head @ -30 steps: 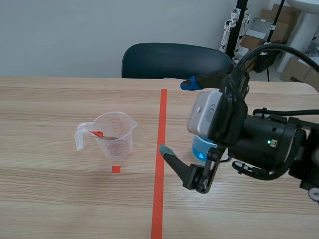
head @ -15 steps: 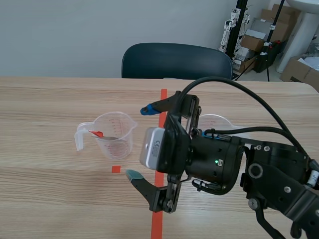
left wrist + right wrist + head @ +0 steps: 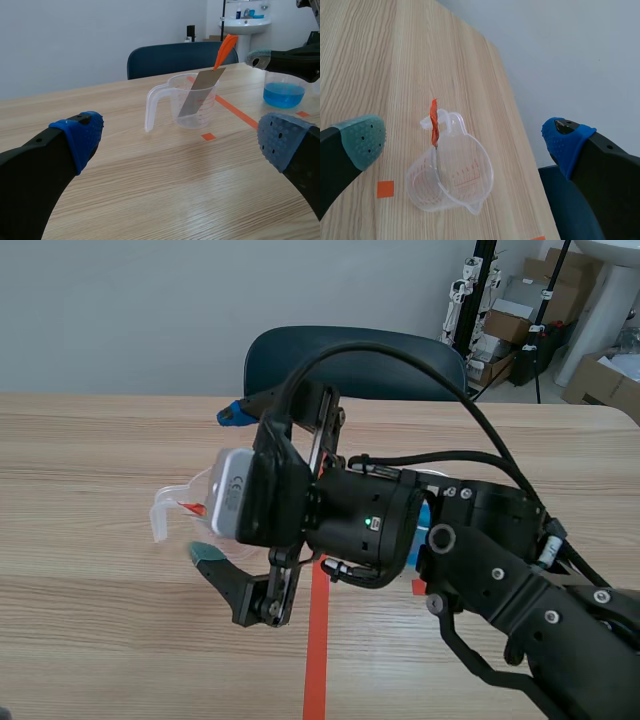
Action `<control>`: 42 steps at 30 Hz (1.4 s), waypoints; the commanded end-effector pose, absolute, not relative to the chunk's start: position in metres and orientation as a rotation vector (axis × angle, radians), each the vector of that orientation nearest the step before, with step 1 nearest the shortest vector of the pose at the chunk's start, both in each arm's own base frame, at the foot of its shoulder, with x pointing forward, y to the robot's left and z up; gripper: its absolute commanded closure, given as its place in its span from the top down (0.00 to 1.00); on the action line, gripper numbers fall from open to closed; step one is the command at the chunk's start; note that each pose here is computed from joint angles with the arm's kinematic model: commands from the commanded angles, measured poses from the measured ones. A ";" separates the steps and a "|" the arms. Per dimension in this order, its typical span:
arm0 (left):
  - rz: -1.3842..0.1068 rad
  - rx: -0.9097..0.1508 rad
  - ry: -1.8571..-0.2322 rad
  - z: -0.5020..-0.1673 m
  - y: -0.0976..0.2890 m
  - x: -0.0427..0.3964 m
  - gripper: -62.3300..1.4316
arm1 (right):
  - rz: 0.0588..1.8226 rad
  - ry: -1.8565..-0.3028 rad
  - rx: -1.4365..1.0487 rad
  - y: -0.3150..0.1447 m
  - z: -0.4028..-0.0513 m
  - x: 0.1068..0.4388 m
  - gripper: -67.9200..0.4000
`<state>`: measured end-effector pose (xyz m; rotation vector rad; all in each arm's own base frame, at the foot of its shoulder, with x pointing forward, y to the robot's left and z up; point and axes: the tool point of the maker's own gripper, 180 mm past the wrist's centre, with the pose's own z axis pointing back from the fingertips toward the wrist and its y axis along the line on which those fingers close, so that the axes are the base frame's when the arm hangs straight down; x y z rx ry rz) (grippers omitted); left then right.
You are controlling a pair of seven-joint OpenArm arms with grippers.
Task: Do the redox reaction experiment. lift the metal plate out of the left beaker
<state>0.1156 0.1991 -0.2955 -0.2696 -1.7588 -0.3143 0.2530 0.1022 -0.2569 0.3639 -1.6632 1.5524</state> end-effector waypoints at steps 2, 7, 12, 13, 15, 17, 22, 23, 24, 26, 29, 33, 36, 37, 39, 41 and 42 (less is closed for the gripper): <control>-0.292 -0.301 -1.789 -0.288 0.198 0.118 1.00 | 1.568 -1.668 0.372 0.110 -0.257 0.257 1.00; -0.291 -0.302 -1.788 -0.288 0.198 0.118 1.00 | 1.608 -1.619 0.383 0.117 -0.274 0.256 1.00; -0.291 -0.302 -1.788 -0.288 0.198 0.118 1.00 | 1.625 -1.627 0.379 0.119 -0.275 0.254 1.00; -0.291 -0.302 -1.788 -0.288 0.198 0.118 1.00 | 1.629 -1.633 0.367 0.118 -0.275 0.255 1.00; -0.291 -0.302 -1.788 -0.288 0.198 0.118 1.00 | 1.634 -1.638 0.364 0.118 -0.275 0.254 1.00; -0.291 -0.303 -1.789 -0.287 0.198 0.118 1.00 | 1.632 -1.657 0.346 0.118 -0.273 0.256 1.00; -0.291 -0.303 -1.789 -0.287 0.198 0.118 1.00 | 1.670 -1.669 0.339 0.120 -0.273 0.253 1.00; -0.291 -0.303 -1.789 -0.287 0.198 0.118 1.00 | 1.674 -1.670 0.340 0.120 -0.273 0.252 1.00; -0.291 -0.303 -1.789 -0.287 0.198 0.118 1.00 | 1.674 -1.673 0.342 0.120 -0.273 0.252 1.00; -0.291 -0.303 -1.789 -0.287 0.198 0.118 1.00 | 1.674 -1.673 0.342 0.120 -0.273 0.252 1.00; -0.291 -0.303 -1.789 -0.287 0.198 0.118 1.00 | 1.674 -1.673 0.342 0.120 -0.273 0.252 1.00; -0.291 -0.303 -1.790 -0.287 0.198 0.118 1.00 | 1.670 -1.696 0.338 0.120 -0.269 0.252 1.00; -0.291 -0.303 -1.790 -0.287 0.198 0.118 1.00 | 1.656 -1.729 0.313 0.121 -0.265 0.255 1.00; -0.291 -0.303 -1.790 -0.287 0.198 0.118 1.00 | 1.653 -1.732 0.313 0.122 -0.264 0.255 1.00; -0.291 -0.303 -1.790 -0.287 0.198 0.118 1.00 | 1.649 -1.733 0.313 0.123 -0.263 0.255 0.96; -0.291 -0.303 -1.790 -0.287 0.198 0.118 1.00 | 1.647 -1.732 0.312 0.124 -0.263 0.256 0.80; -0.291 -0.303 -1.790 -0.287 0.198 0.118 1.00 | 1.647 -1.732 0.311 0.124 -0.263 0.256 0.72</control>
